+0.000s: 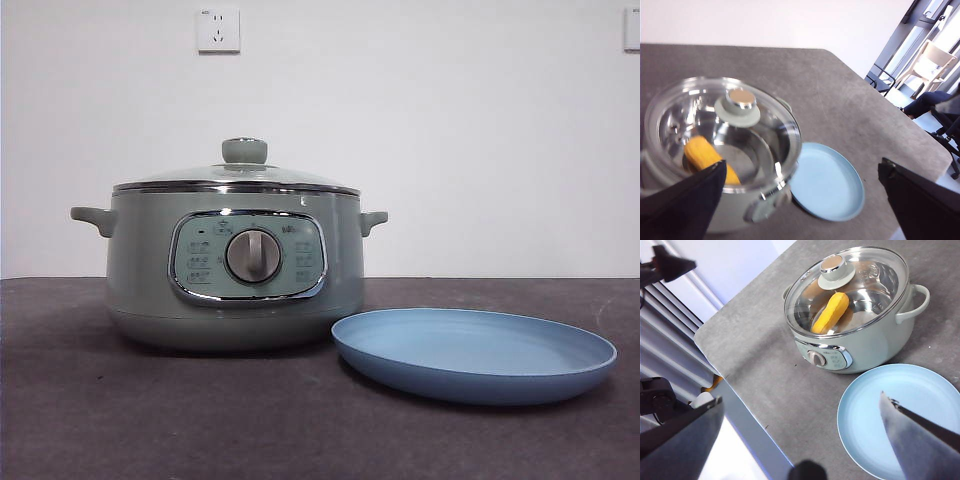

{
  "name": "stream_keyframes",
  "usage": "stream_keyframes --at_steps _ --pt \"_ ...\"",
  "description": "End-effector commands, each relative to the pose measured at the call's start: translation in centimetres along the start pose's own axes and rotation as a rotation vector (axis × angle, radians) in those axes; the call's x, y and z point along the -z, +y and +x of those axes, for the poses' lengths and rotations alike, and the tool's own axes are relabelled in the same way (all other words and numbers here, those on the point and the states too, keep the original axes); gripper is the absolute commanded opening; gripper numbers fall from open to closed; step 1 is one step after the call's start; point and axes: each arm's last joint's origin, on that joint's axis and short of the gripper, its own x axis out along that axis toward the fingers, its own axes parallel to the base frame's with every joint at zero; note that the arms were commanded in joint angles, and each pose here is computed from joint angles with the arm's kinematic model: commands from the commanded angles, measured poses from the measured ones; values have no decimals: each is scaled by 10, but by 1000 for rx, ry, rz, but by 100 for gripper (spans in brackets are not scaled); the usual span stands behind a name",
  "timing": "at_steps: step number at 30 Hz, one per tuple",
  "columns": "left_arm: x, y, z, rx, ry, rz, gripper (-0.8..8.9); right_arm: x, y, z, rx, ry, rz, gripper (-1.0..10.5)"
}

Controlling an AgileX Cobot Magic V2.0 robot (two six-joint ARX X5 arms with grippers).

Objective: Take the corn out from the steamer,put the corn on the plate,close the lid

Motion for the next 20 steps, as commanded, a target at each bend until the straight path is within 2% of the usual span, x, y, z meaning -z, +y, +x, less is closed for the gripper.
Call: stream_keyframes --at_steps 1,7,20 --pt "-8 9 16 -14 -12 18 552 -1 1 0 -1 -4 -7 572" --pt "-14 25 64 -31 -4 55 552 -1 0 0 1 -2 -6 572" --pt "-5 51 164 -153 -27 191 551 -1 -2 2 2 7 2 572"
